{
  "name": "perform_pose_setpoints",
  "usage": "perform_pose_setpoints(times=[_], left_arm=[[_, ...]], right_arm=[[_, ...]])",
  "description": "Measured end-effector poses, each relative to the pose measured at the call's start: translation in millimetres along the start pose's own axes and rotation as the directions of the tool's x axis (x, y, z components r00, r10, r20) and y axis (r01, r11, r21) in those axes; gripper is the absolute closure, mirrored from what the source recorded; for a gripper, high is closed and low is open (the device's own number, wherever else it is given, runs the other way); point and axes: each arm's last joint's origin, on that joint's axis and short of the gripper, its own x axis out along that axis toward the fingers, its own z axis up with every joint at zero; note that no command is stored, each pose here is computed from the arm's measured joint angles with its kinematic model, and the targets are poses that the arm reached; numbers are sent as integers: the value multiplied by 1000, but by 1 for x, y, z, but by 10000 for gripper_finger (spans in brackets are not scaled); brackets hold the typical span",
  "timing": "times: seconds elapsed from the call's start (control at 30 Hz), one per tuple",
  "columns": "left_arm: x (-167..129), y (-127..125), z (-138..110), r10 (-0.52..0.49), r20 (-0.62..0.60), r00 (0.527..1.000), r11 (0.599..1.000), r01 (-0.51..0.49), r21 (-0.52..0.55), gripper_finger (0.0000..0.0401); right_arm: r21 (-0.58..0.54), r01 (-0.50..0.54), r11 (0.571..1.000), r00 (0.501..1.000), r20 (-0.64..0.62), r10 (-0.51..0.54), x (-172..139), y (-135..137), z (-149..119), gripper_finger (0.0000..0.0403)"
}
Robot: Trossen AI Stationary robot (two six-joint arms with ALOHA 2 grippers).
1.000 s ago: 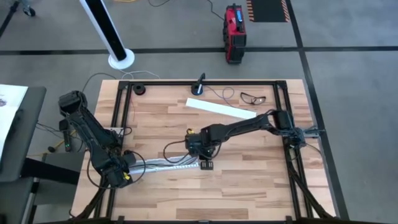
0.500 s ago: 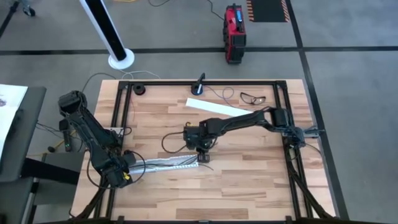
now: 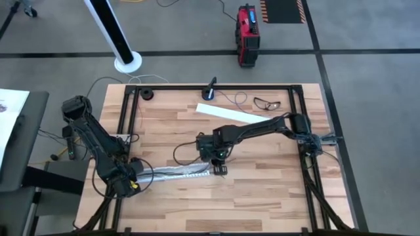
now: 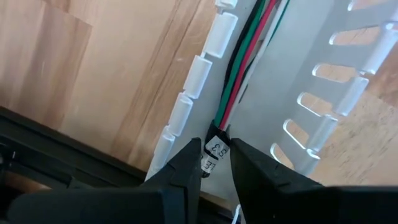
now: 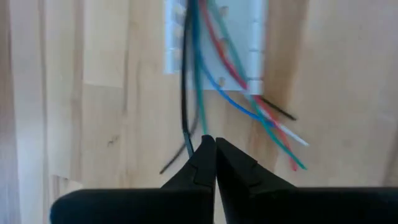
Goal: Ziptie cables
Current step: Put the colored zip-tied into the white cable duct
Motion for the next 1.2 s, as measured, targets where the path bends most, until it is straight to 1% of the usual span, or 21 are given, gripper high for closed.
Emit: perform_pose_setpoints(times=[0.1, 0.2, 0.37, 0.47, 0.57, 0.63, 0.73, 0.87, 0.97, 1.0, 1.03, 1.1, 1.13, 1.2], left_arm=[[0, 0, 3, 0, 0, 1000, 1000, 0, -31, 316], [0, 0, 6, -5, -11, 1000, 999, 4, -40, 306], [1, 0, 9, -10, -51, 999, 1000, 9, -10, 277], [0, 0, 13, -15, -59, 998, 1000, 14, -16, 255], [-5, -1, 20, -37, -7, 999, 998, 37, -41, 236], [-10, -2, 25, -58, 26, 998, 997, 59, -43, 226], [-15, -1, 31, -90, 40, 995, 995, 91, -39, 215], [-20, 3, 35, -116, 48, 992, 992, 118, -51, 201], [-22, 7, 35, -104, 58, 993, 993, 107, -58, 194], [-23, 9, 35, -95, 63, 993, 993, 99, -59, 194], [-23, 10, 35, -88, 66, 994, 994, 92, -59, 193], [-23, 10, 35, -81, 71, 994, 995, 85, -51, 193], [-23, 10, 35, -81, 73, 994, 995, 84, -45, 193], [-23, 10, 35, -80, 74, 994, 996, 83, -37, 193]], right_arm=[[39, 10, 999, 1000, -14, -10, -3, -8, -2, 374], [67, 19, 998, 999, -46, -16, -5, -14, -6, 341], [54, 19, 998, 998, -53, -16, -11, -18, -8, 281], [42, 17, 999, 1000, -17, -16, -23, -18, -7, 248], [42, 18, 999, 1000, 24, -19, -36, -19, -6, 221], [40, 21, 999, 998, 56, -23, -45, -19, -5, 208], [47, 25, 999, 994, 101, -29, -58, -21, -5, 192], [65, 25, 998, 996, 79, -30, -60, -23, -8, 180], [73, 37, 997, 998, 55, -41, -60, -23, -10, 177], [74, 66, 995, 997, 46, -69, -60, -24, -11, 177], [79, 119, 990, 992, 35, -122, -58, -26, -11, 177], [93, 256, 962, 966, 12, -258, -57, -30, -12, 178], [110, 326, 939, 945, -4, -327, -57, -32, -13, 179], [160, 448, 880, 893, -38, -448, -59, -39, -16, 183]])
